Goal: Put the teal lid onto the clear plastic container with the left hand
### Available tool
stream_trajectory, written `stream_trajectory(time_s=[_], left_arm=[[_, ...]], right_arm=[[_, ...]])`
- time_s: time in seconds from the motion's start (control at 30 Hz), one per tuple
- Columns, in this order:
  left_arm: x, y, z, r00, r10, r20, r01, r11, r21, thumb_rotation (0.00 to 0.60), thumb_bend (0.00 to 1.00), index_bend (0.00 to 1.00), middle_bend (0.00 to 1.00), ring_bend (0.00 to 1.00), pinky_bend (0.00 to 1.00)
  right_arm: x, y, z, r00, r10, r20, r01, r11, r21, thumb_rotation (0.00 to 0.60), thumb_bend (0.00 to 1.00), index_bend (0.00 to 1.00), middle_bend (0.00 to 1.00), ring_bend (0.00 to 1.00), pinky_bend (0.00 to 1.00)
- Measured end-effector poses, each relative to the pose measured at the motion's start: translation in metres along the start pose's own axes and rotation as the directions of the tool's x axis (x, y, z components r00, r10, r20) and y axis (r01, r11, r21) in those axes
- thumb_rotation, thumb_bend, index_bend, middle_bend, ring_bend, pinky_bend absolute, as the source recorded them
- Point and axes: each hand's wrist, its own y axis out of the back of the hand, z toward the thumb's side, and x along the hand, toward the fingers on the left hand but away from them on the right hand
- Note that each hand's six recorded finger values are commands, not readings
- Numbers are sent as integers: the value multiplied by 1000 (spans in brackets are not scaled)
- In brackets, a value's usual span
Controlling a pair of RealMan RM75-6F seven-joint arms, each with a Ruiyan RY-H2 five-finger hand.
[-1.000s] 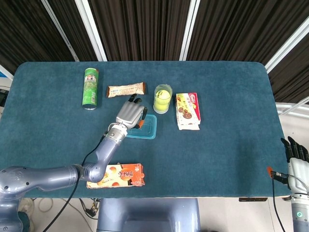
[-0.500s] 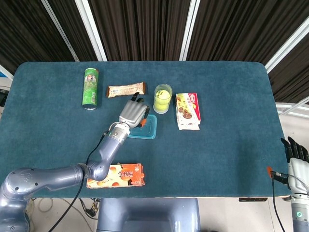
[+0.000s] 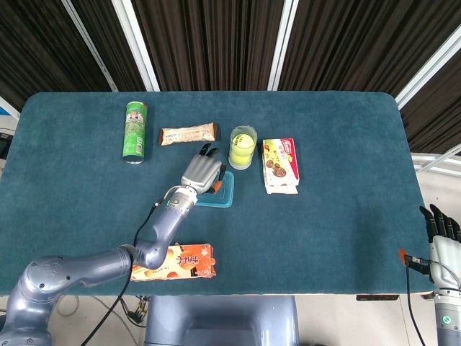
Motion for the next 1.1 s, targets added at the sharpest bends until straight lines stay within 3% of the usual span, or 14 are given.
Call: stream_trajectory(time_s=[0.53, 1.1], left_arm=[[1, -8, 9, 999, -18, 43, 18, 1000, -8, 600, 438, 652, 629, 87, 0], [15, -2, 11, 995, -100, 0, 100, 994, -47, 600, 438, 651, 620, 108, 0]], right_arm=[[0, 0, 0, 1000, 0, 0, 0, 1000, 2, 600, 292, 101, 0, 0, 0], [-1, -1, -2, 1000, 5, 11, -5, 1000, -1, 600, 292, 100, 0, 0, 0]])
